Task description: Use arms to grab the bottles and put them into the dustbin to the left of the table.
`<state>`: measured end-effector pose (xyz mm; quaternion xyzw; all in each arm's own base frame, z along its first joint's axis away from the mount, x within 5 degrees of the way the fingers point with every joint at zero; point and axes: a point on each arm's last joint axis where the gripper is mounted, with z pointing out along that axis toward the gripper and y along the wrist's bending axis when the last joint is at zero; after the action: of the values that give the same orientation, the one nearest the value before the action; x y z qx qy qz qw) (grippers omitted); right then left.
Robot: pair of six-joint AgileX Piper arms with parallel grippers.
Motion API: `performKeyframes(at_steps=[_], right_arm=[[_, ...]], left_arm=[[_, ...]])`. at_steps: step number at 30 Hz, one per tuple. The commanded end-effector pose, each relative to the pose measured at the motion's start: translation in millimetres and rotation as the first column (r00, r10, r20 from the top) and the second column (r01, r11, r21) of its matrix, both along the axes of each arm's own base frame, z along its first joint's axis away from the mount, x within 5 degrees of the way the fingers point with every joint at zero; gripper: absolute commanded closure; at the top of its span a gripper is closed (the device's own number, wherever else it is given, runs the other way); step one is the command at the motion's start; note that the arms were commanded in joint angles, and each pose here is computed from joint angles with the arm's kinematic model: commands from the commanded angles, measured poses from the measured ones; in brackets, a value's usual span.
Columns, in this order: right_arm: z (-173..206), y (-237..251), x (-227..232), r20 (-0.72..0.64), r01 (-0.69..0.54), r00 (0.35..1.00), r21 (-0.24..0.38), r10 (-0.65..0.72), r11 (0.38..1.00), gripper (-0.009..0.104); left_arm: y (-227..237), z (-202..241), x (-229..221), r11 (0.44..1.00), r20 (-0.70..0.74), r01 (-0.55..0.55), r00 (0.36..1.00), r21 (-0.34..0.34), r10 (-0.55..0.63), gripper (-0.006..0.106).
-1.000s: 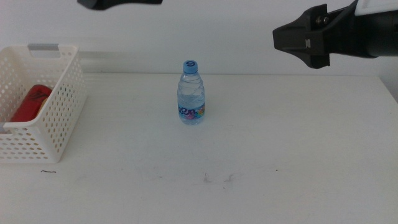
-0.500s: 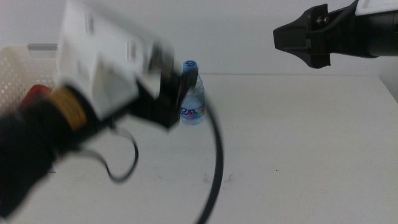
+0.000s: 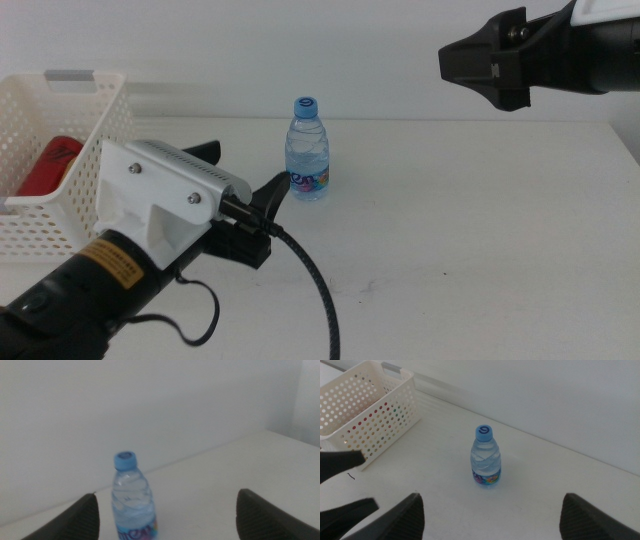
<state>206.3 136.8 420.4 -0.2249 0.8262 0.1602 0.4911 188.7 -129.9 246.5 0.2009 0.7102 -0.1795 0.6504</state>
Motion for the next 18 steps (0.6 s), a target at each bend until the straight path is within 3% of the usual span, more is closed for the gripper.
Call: performKeyframes(at_steps=[1, 5, 9, 18], right_arm=[[0, 0, 0, 0.010, -0.004, 1.000, -0.003, 0.004, 1.000, 0.007], [0, 0, 0, 0.010, -0.004, 1.000, -0.003, 0.004, 1.000, 0.007], [0, 0, 0, 0.010, -0.004, 1.000, -0.003, 0.004, 1.000, 0.007], [0, 0, 0, 0.010, -0.004, 1.000, -0.003, 0.004, 1.000, 0.007]], left_arm=[[0, -1, 10, 0.999, 0.045, -0.037, 0.998, -0.012, 0.037, 0.007], [-4, -13, 38, 0.996, -0.011, -0.073, 0.997, -0.051, 0.073, 0.007], [-16, -24, 64, 0.998, -0.007, -0.057, 0.998, -0.031, 0.057, 0.007], [-43, -61, 125, 0.986, -0.064, -0.152, 0.987, -0.064, 0.148, 0.007]])
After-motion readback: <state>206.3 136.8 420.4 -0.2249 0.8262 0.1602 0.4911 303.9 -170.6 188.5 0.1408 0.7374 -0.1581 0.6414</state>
